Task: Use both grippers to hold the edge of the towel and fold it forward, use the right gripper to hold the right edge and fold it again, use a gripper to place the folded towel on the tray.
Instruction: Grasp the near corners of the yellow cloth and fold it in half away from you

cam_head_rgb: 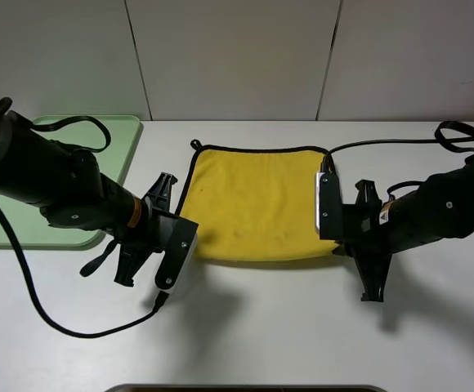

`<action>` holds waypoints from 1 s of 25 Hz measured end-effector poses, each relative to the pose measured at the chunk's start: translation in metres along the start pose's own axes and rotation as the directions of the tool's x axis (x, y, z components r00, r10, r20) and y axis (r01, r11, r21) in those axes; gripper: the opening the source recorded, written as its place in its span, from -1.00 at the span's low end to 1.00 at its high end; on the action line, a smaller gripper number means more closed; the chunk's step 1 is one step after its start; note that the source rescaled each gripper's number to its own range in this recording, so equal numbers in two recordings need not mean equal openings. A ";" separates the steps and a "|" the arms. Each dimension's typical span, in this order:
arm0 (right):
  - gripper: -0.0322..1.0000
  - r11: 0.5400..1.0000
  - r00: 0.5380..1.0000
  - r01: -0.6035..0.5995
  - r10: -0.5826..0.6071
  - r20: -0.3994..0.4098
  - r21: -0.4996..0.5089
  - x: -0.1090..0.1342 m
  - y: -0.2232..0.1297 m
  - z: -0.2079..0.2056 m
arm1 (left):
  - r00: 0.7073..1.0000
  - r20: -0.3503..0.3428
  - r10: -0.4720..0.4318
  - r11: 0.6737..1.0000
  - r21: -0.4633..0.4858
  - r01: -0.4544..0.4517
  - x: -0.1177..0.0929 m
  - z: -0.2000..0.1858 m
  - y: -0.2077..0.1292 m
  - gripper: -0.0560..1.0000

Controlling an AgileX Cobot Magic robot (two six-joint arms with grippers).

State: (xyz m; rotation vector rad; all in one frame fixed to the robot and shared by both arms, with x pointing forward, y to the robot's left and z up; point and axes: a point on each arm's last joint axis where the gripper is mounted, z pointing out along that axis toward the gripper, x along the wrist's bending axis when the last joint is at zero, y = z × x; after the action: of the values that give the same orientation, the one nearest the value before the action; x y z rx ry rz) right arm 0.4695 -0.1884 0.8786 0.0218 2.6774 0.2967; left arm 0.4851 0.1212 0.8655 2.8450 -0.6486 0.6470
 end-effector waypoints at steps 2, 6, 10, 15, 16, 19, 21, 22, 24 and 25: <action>-0.94 1.000 1.000 0.000 0.000 0.014 -0.008 -0.002 0.001 -0.007 | 1.000 0.000 -0.001 1.000 0.014 0.001 0.001 -0.004 -0.001 -0.89; -0.94 1.000 0.999 -0.003 0.003 0.032 -0.020 -0.006 0.003 -0.020 | 1.000 -0.012 -0.003 0.999 0.045 0.004 0.005 -0.016 -0.004 -0.89; -0.94 1.000 0.999 -0.003 0.004 0.036 -0.025 -0.007 0.004 -0.033 | 0.999 -0.048 -0.003 0.998 0.069 0.006 0.011 -0.036 -0.005 -0.89; -0.94 0.999 0.999 -0.003 0.004 0.039 -0.032 -0.008 0.005 -0.050 | 0.995 -0.086 0.041 0.996 0.089 -0.033 0.014 -0.065 0.009 -0.89; -0.94 1.000 0.999 -0.003 0.004 0.034 -0.031 -0.008 0.005 -0.054 | 0.995 -0.090 0.051 0.995 0.092 -0.042 0.014 -0.070 0.012 -0.89; -0.94 0.999 0.999 -0.014 0.015 0.031 -0.034 -0.007 0.005 -0.067 | 0.991 -0.109 0.083 0.993 0.090 -0.073 0.013 -0.083 0.022 -0.89; -0.94 0.999 0.999 -0.031 0.032 0.028 -0.036 -0.006 0.005 -0.076 | 0.989 -0.117 0.093 0.992 0.096 -0.082 0.013 -0.091 0.025 -0.89; -0.94 0.998 0.999 -0.038 0.039 0.033 -0.040 -0.006 0.005 -0.081 | 0.988 -0.118 0.097 0.991 0.099 -0.086 0.012 -0.095 0.027 -0.89; -0.94 0.998 0.998 -0.050 0.052 0.037 -0.045 -0.004 0.004 -0.090 | 0.988 -0.111 0.106 0.989 0.116 -0.094 0.010 -0.100 0.028 -0.89; -0.94 0.997 0.997 -0.057 0.059 0.043 -0.050 -0.004 0.004 -0.096 | 0.988 -0.108 0.112 0.988 0.122 -0.099 0.009 -0.103 0.029 -0.89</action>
State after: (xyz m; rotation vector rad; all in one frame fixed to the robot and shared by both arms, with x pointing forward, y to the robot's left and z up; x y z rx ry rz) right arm 0.4318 -0.2041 0.9653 0.0904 2.6279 0.3755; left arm 0.4407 0.1159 0.9628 2.8672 -0.7705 0.8860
